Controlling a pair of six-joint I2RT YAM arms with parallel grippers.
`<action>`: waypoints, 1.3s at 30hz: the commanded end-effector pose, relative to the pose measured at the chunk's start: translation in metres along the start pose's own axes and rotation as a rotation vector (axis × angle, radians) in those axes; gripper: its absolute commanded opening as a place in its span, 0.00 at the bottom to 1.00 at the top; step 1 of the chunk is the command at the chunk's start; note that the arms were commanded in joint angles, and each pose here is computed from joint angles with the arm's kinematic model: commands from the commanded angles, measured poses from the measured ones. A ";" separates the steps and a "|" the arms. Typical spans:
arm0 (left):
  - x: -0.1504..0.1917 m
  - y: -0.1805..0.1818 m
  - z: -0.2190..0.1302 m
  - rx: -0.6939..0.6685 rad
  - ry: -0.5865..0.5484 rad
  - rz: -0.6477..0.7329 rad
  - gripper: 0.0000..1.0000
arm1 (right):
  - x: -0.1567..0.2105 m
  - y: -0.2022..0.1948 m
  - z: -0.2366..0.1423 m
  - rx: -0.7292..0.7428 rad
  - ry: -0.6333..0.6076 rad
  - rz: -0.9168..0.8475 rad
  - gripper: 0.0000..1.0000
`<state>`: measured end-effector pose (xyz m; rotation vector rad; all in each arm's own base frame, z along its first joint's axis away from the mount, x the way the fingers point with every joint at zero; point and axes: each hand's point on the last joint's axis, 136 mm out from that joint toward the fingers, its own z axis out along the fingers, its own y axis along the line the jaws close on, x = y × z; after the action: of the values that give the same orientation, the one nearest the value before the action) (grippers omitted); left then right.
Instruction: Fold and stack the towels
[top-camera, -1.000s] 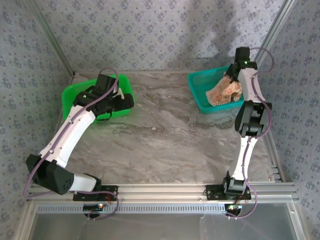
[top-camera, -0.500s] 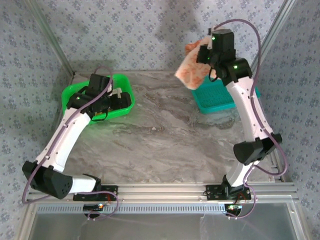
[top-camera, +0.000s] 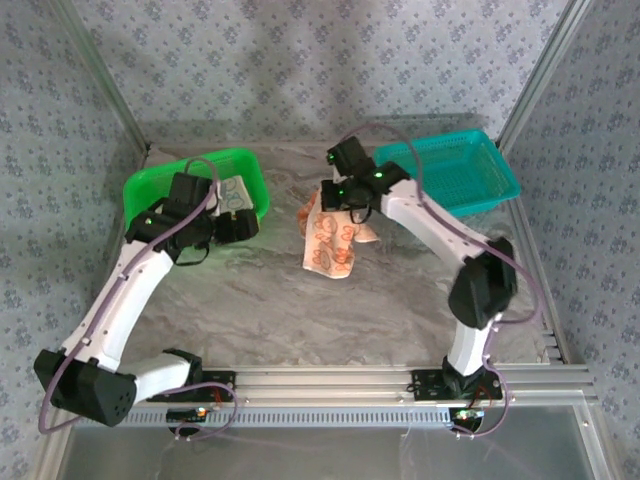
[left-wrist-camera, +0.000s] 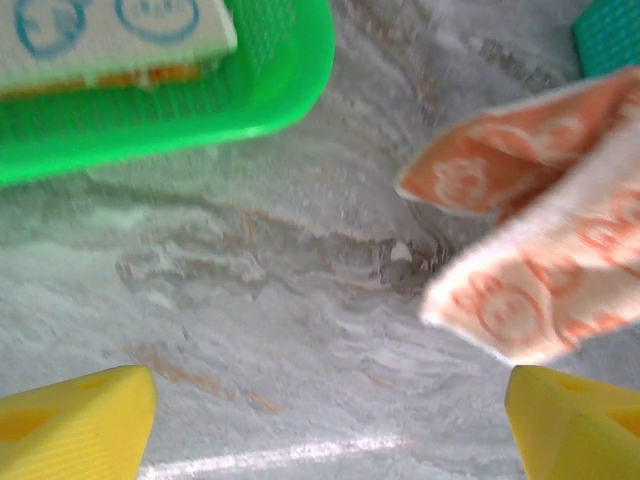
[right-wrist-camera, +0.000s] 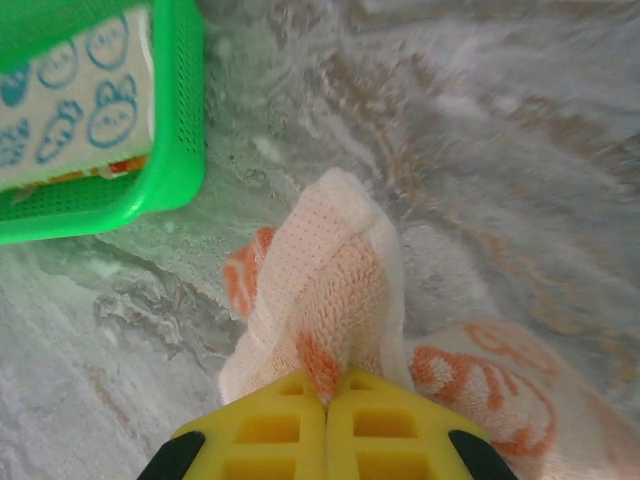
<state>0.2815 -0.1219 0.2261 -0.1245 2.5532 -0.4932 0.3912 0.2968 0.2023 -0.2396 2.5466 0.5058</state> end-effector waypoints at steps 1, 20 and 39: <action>0.020 -0.011 0.013 0.067 0.048 -0.044 0.86 | -0.010 0.016 0.042 -0.075 0.013 0.011 0.21; 0.086 -0.061 0.153 0.005 0.218 -0.092 0.46 | 0.039 -0.062 -0.016 0.055 -0.059 0.080 0.59; 0.099 -0.050 0.207 -0.135 0.249 -0.169 0.00 | 0.096 -0.095 -0.047 0.112 -0.057 0.114 0.60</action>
<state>0.2968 -0.2496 0.0220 -0.3534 2.8756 -0.4350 0.3155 0.1912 0.1583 -0.0700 2.5395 0.4205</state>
